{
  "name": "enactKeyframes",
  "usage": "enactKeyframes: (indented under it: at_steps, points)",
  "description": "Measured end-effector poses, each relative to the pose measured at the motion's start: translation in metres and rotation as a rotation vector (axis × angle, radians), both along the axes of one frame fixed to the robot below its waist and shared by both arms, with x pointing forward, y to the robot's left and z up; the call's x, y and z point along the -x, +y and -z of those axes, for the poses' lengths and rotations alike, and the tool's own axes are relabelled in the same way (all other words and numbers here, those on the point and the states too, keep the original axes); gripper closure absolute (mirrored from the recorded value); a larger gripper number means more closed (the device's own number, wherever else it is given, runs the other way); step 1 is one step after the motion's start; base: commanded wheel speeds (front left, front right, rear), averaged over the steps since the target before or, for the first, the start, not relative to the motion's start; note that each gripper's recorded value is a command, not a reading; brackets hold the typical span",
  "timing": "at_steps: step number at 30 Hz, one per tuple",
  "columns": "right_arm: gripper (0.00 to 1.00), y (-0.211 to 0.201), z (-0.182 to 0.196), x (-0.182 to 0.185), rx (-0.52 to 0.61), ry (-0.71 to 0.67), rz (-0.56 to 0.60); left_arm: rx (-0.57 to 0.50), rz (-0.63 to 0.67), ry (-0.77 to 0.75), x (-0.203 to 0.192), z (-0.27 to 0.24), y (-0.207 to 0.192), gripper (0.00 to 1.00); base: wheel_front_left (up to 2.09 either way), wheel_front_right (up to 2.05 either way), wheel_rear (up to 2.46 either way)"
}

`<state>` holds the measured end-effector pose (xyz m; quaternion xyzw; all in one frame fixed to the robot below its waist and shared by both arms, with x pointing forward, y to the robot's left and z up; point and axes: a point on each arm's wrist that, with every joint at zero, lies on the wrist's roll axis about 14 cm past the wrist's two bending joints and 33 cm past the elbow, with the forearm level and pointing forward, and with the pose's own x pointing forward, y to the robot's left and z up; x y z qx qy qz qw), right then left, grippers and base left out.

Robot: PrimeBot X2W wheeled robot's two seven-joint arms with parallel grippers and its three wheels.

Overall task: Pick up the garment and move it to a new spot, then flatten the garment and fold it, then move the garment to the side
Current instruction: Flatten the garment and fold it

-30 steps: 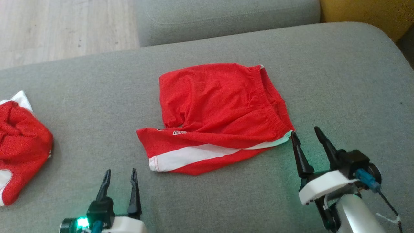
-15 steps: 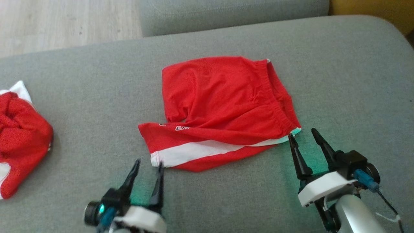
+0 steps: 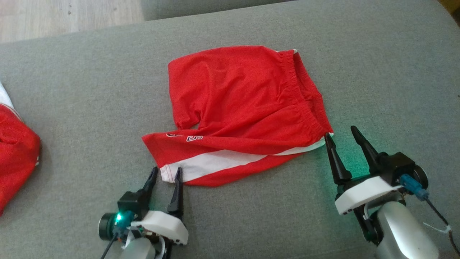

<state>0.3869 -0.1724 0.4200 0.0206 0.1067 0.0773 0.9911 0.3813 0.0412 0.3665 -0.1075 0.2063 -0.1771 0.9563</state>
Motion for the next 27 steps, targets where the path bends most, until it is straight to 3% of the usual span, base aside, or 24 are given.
enactKeyframes:
  at_steps: [1,2,11,15,20,27]
  points:
    - [0.0,0.0,0.0,0.0,0.0,0.001,0.0,0.004,0.007,0.0,-0.001,0.0,-0.002,0.78,0.0,0.0,0.0]
    - [0.0,0.0,0.001,-0.001,-0.001,0.002,0.001,0.006,0.012,0.001,-0.002,0.0,-0.004,1.0,0.0,0.0,0.0]
    - [0.0,0.014,-0.003,-0.008,-0.017,-0.014,-0.039,0.004,-0.068,-0.064,-0.014,-0.02,0.014,1.0,0.0,0.0,0.0]
    - [0.0,0.033,-0.004,-0.01,-0.018,-0.017,-0.113,-0.026,-0.158,-0.152,-0.026,-0.043,0.044,1.0,0.0,0.0,0.0]
    - [0.0,0.063,0.0,-0.002,-0.005,-0.002,-0.245,-0.06,-0.253,-0.136,-0.011,-0.037,0.078,1.0,0.0,0.0,0.0]
    - [0.0,0.072,0.019,0.02,0.062,0.064,-0.377,-0.062,-0.271,-0.132,-0.009,-0.035,0.086,1.0,0.0,0.0,0.0]
